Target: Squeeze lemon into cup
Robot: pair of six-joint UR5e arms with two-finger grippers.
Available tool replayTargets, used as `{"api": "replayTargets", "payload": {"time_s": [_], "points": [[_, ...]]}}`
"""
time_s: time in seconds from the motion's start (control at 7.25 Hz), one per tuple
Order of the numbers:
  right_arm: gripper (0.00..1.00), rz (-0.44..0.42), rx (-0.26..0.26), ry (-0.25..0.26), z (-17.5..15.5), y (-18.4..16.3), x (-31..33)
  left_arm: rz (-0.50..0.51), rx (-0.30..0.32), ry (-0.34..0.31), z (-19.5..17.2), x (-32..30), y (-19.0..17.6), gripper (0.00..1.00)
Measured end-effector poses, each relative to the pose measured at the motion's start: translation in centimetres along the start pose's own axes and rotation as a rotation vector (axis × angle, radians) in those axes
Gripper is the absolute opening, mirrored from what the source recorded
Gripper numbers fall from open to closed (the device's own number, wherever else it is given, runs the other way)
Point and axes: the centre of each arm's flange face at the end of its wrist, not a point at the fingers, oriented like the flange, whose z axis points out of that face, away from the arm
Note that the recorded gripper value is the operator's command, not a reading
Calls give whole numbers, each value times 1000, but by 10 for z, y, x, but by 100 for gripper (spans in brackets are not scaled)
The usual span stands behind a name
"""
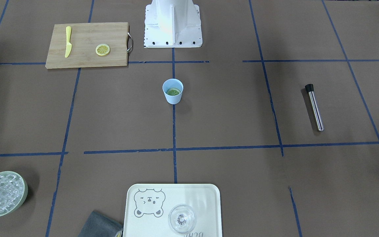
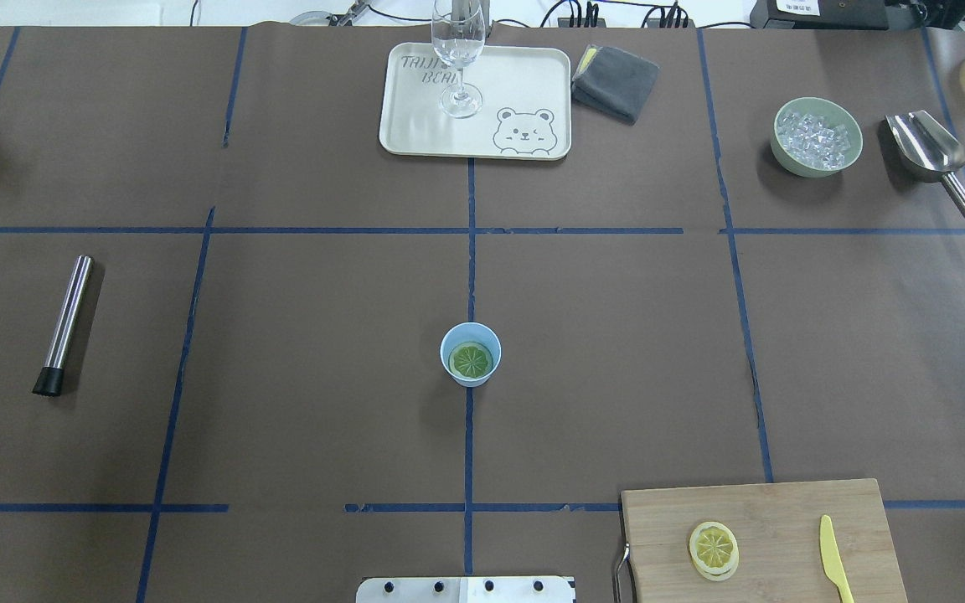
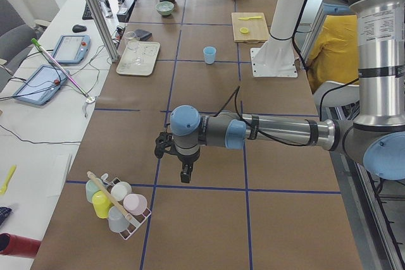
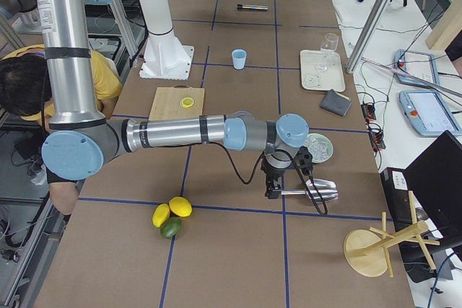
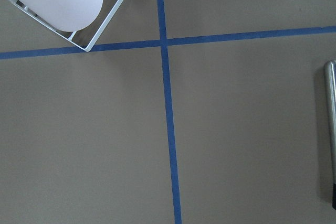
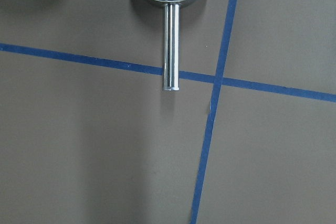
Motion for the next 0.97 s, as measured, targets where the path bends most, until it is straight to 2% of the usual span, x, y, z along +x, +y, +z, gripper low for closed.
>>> {"api": "replayTargets", "payload": {"time_s": [0.41,0.69,0.97], "points": [[100,-5,6,2,-2,0,-2,27,-31,-3,9,-11,5,100],[100,-6,7,1,-3,-1,-3,26,-33,-4,9,-12,6,100],[100,-26,32,5,-1,0,-2,26,-29,-3,8,-12,5,100]]}}
